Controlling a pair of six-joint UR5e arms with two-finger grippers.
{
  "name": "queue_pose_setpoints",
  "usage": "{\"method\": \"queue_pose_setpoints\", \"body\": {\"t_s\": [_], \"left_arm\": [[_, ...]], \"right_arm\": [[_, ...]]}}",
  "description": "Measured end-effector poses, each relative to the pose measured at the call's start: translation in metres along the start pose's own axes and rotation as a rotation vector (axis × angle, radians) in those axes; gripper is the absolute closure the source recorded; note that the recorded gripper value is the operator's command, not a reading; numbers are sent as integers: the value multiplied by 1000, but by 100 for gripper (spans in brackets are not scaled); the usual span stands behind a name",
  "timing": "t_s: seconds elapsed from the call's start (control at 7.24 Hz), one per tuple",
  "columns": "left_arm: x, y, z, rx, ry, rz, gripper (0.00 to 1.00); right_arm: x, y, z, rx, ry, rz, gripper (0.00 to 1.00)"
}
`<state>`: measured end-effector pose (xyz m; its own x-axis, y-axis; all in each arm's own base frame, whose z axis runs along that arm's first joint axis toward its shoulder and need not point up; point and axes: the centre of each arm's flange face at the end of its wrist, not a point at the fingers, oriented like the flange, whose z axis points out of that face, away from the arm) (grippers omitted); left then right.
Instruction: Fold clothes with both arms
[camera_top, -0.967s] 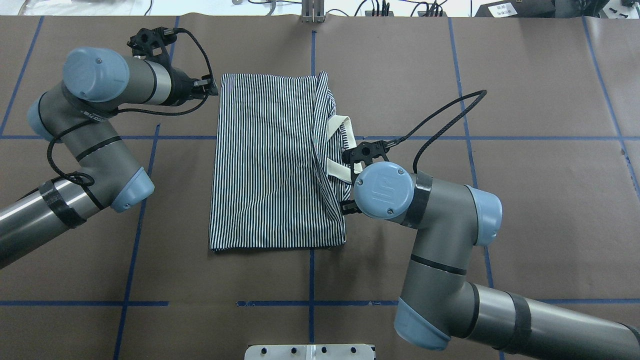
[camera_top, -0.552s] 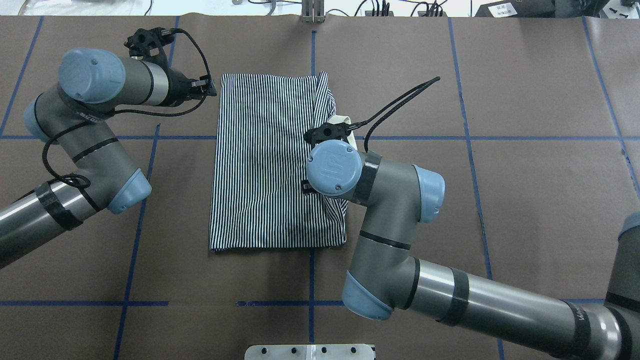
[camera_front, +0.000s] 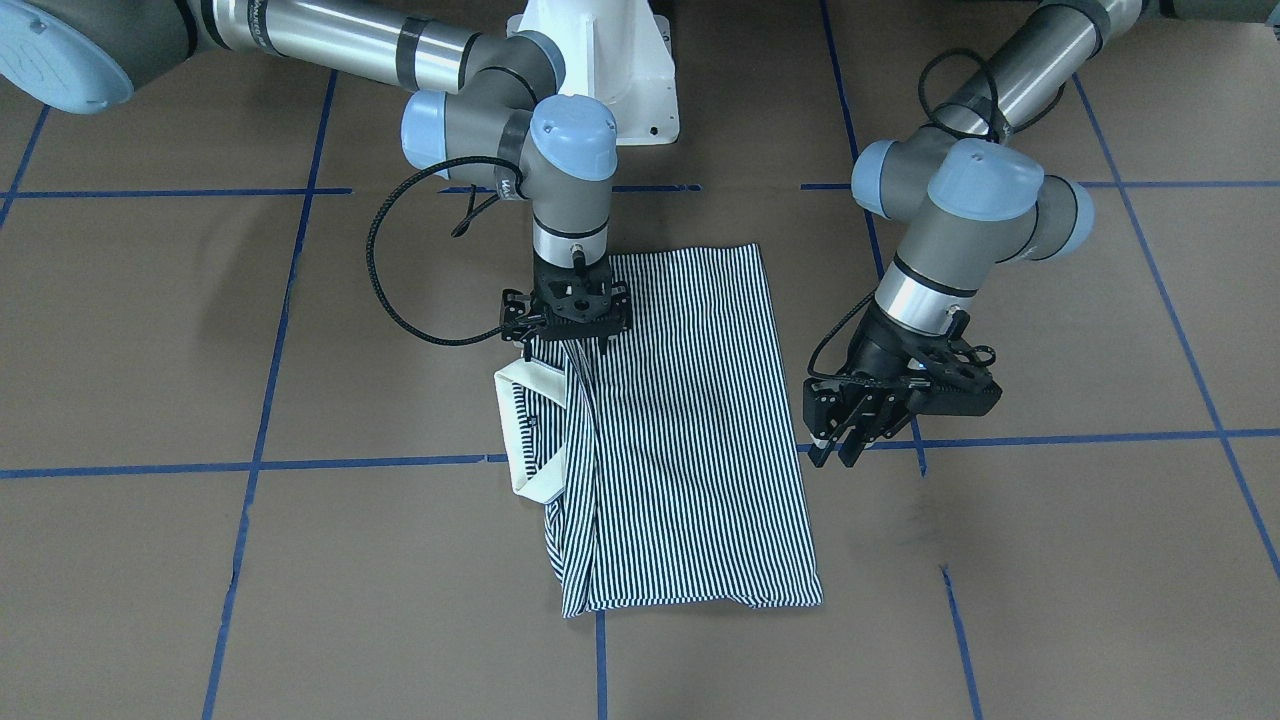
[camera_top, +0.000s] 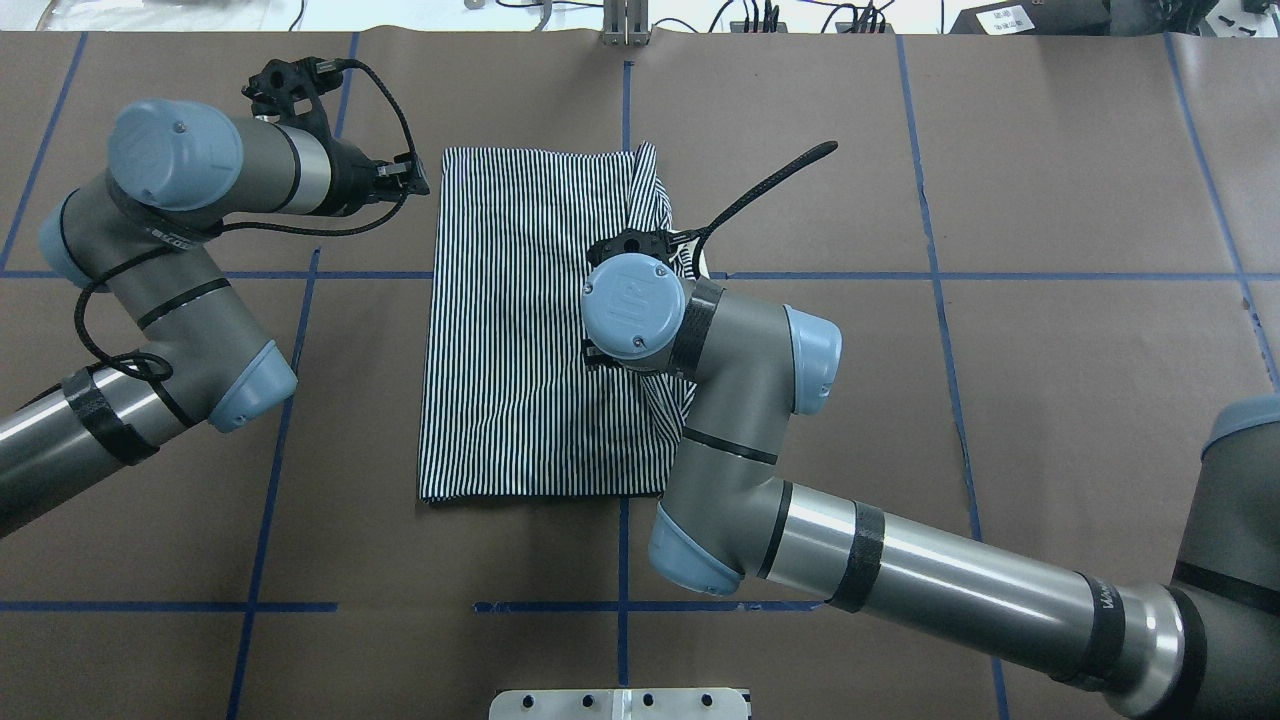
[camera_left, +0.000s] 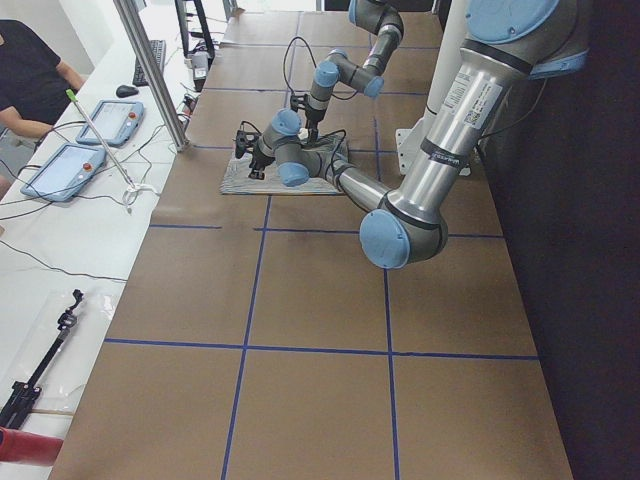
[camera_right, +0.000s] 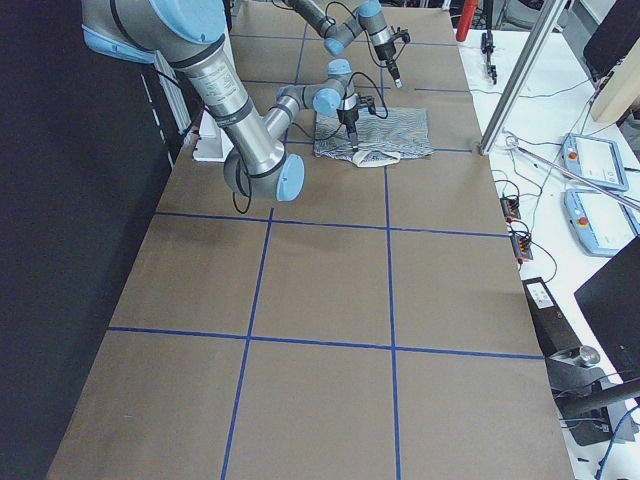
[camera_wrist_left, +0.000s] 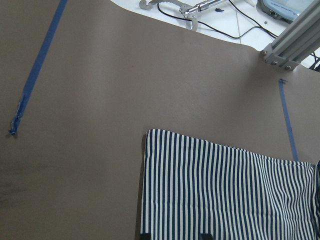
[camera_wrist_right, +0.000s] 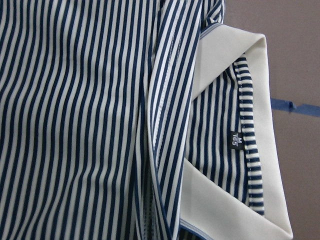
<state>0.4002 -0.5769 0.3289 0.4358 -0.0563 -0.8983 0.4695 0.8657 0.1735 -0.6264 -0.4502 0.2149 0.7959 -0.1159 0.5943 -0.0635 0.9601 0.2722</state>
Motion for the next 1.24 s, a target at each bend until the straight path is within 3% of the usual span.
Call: {"method": "queue_pose_setpoints", "body": {"t_s": [0.55, 0.83, 1.24], "left_arm": [[2, 0, -3, 3, 6, 1, 56], [5, -1, -6, 6, 13, 3, 56], [9, -1, -11, 8, 20, 4, 57]], "right_arm": [[20, -11, 13, -18, 24, -7, 0], [55, -18, 28, -53, 43, -39, 0], [81, -28, 23, -73, 27, -56, 0]]}}
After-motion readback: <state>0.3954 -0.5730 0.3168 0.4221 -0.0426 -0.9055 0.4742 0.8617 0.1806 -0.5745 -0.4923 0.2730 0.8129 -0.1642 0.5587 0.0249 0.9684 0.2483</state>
